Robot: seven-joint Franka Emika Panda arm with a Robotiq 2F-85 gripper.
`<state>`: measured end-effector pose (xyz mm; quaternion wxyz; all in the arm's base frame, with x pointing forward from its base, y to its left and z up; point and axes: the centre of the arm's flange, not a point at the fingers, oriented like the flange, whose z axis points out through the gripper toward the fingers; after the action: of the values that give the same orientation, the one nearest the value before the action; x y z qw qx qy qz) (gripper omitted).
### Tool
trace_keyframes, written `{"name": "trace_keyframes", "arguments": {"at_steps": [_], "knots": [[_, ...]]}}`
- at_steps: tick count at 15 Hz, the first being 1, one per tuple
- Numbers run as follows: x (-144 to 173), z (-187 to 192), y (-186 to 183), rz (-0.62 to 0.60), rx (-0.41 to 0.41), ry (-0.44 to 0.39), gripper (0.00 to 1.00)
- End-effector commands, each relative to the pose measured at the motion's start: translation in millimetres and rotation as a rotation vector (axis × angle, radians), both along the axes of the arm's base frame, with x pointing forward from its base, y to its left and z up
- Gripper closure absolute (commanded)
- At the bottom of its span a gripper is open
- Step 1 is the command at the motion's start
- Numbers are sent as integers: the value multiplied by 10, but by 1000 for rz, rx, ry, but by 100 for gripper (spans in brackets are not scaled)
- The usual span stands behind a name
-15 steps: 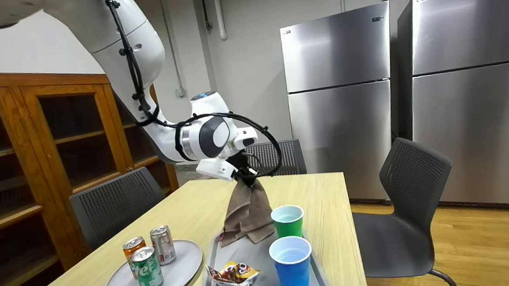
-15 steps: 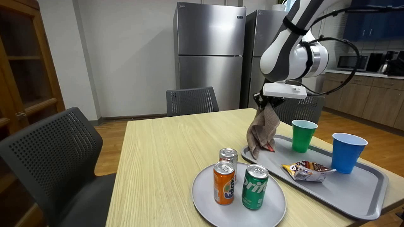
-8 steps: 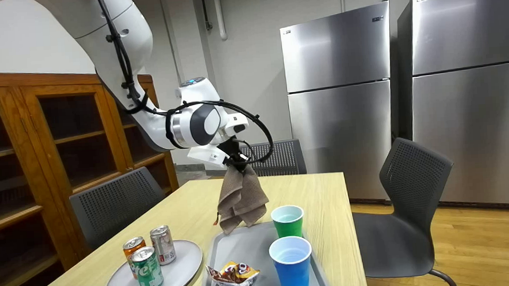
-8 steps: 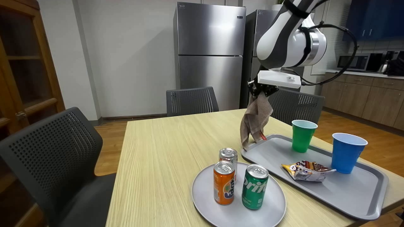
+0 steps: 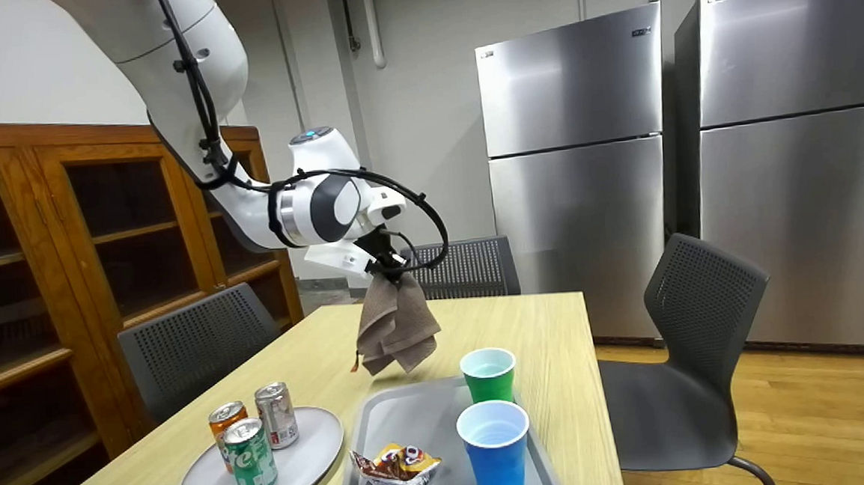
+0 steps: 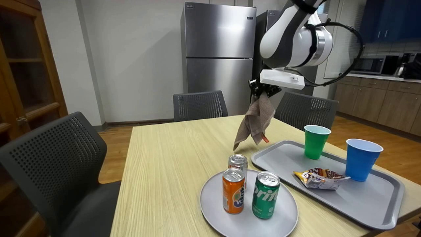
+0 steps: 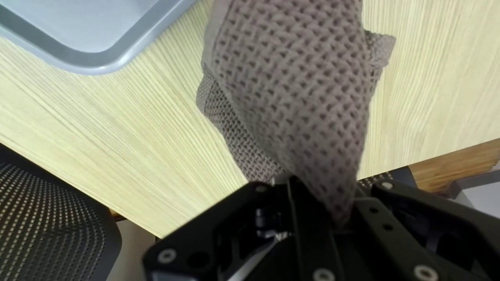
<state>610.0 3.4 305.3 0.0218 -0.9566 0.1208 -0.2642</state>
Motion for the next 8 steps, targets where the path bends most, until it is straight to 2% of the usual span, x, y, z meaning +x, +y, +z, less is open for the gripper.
{"name": "trace_keyframes", "arguments": {"at_steps": [1, 8], "knots": [[162, 49, 142, 19, 11, -28, 99], [424, -118, 357, 37, 8, -28, 99]]}}
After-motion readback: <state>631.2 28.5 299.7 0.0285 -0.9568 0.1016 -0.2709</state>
